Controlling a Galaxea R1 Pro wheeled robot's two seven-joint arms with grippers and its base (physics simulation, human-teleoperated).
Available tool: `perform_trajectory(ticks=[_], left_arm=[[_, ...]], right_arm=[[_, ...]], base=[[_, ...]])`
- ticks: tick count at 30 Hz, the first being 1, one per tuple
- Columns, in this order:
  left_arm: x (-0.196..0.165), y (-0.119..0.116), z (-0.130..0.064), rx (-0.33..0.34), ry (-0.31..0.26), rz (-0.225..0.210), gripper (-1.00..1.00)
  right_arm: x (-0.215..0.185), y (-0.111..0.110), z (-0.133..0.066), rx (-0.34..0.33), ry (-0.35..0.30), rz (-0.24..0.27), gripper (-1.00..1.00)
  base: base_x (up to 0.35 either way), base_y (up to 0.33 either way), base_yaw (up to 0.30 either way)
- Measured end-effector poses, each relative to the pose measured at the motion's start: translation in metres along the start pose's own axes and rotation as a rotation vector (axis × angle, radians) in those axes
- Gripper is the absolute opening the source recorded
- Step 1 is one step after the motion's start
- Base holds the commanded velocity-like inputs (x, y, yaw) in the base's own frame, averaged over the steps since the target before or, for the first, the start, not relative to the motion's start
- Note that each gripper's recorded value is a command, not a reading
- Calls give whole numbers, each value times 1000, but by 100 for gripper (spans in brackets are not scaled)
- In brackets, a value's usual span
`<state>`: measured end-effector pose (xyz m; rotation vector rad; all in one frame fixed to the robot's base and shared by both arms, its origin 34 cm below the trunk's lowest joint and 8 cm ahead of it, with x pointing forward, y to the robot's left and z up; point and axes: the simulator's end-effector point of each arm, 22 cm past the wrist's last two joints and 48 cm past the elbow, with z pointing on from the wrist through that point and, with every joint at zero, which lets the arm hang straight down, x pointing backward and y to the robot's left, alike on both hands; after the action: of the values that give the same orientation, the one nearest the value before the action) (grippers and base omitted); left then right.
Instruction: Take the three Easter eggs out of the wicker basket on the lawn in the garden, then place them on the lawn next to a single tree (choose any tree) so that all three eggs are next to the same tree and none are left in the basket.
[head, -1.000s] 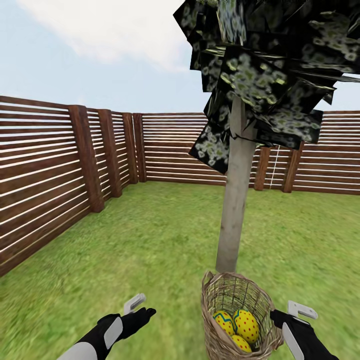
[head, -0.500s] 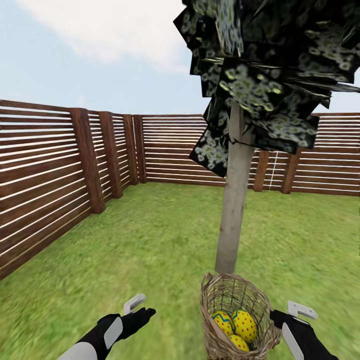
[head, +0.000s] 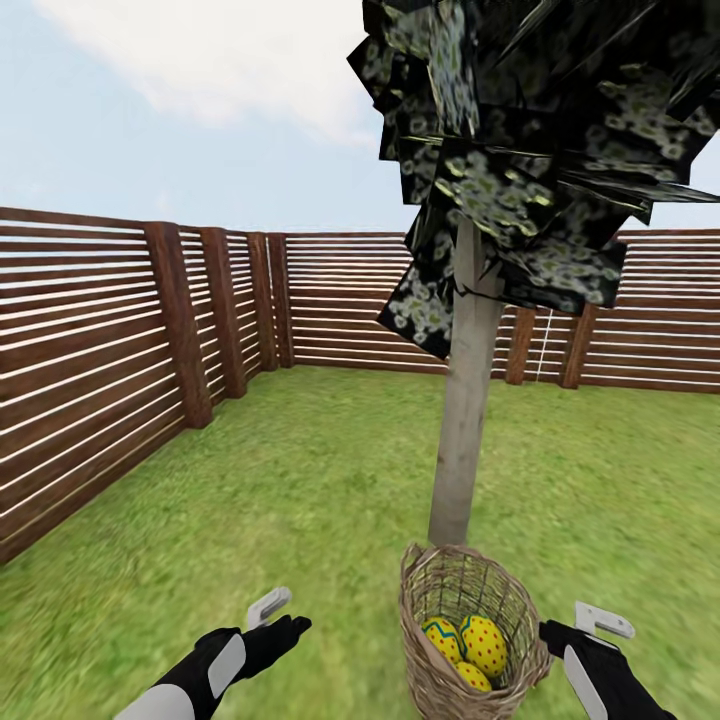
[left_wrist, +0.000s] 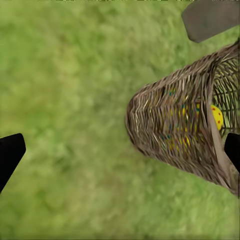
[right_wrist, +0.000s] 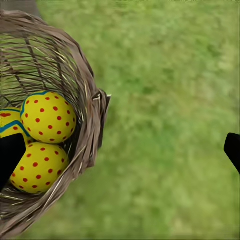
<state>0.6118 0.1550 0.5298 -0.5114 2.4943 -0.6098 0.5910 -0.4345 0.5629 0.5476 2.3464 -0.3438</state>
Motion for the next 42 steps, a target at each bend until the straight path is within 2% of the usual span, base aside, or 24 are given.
perform_trajectory(ticks=[13,17,28,36,42], left_arm=[[-12,-13,-17,-1,0,0,100],[-12,-26,-15,14,-3,10,100],[44,8,-13,-32,55,5,100],[59,15,-24,-51,53,-1,100],[54,9,-32,-52,53,-2,100]], right_arm=[[-19,-1,-16,0,0,0,100],[-16,5,-18,-3,4,17,100],[5,-5,-12,13,14,7,100],[6,-8,-20,20,15,8,100],[7,-10,-26,23,19,8,100]], base=[[0,0,0],[0,0,0],[0,0,0],[0,0,0],[0,0,0]])
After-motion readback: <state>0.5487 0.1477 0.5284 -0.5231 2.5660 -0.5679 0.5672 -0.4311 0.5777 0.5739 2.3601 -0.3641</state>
